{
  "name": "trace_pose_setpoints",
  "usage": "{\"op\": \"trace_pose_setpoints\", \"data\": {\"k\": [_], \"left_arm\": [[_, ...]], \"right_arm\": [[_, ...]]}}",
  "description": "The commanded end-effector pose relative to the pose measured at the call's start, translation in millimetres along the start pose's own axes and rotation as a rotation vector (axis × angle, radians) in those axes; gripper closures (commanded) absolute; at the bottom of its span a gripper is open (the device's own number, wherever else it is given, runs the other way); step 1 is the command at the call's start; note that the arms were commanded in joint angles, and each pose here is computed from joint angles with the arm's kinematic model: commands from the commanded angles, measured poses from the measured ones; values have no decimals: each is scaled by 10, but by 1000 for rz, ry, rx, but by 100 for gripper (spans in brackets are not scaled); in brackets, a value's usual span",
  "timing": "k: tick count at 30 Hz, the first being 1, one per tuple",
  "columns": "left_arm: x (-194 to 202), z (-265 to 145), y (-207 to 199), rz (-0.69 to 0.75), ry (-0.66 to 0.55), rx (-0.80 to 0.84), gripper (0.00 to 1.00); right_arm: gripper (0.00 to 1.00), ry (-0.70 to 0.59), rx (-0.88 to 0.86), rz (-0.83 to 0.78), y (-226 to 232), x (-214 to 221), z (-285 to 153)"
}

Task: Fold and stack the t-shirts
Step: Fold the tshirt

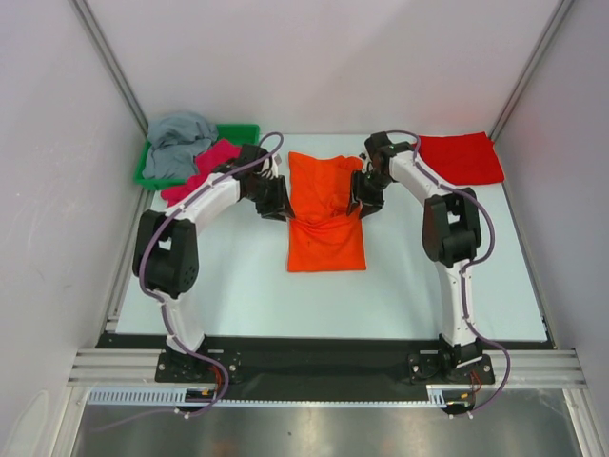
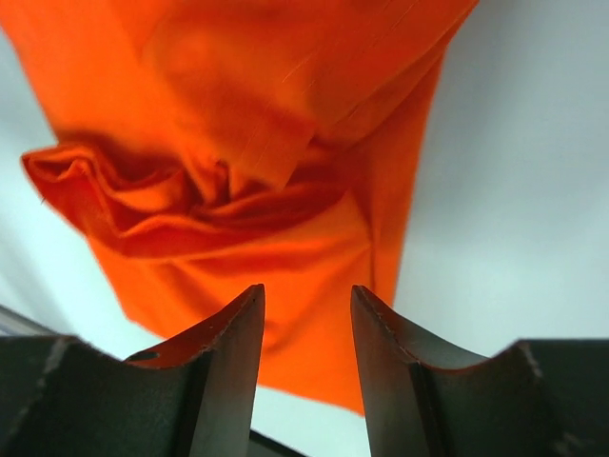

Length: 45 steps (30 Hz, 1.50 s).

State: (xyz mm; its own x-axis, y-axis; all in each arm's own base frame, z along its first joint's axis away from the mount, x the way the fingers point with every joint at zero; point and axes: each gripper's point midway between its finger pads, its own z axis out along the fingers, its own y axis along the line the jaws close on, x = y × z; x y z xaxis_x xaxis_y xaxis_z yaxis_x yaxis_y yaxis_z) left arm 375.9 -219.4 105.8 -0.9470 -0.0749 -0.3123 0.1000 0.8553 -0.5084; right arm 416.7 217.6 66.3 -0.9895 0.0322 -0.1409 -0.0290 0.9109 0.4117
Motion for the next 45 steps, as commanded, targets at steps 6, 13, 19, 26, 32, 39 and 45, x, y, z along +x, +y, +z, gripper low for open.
{"op": "trace_pose_setpoints", "data": {"k": [6,13,19,26,32,39,45], "left_arm": [[-265,93,53,86,-47,-21,51],[-321,259,67,53,-37,-12,50],[-301,358,155,28,-13,-44,51],[-349,430,195,24,-9,-62,51],[-381,518,214,5,16,-71,54],[-325,521,250,-15,32,-91,51],[-331,551,227,-16,31,-77,52]], "right_arm": [[50,-52,44,-59,-96,-290,89],[52,-53,55,-54,-115,-335,222],[58,-57,49,-54,-79,-365,248],[66,-64,35,-41,-14,-418,245],[71,-58,44,-42,-13,-410,268],[66,-53,58,-47,-42,-382,228],[64,-66,99,-62,-135,-344,223]]}}
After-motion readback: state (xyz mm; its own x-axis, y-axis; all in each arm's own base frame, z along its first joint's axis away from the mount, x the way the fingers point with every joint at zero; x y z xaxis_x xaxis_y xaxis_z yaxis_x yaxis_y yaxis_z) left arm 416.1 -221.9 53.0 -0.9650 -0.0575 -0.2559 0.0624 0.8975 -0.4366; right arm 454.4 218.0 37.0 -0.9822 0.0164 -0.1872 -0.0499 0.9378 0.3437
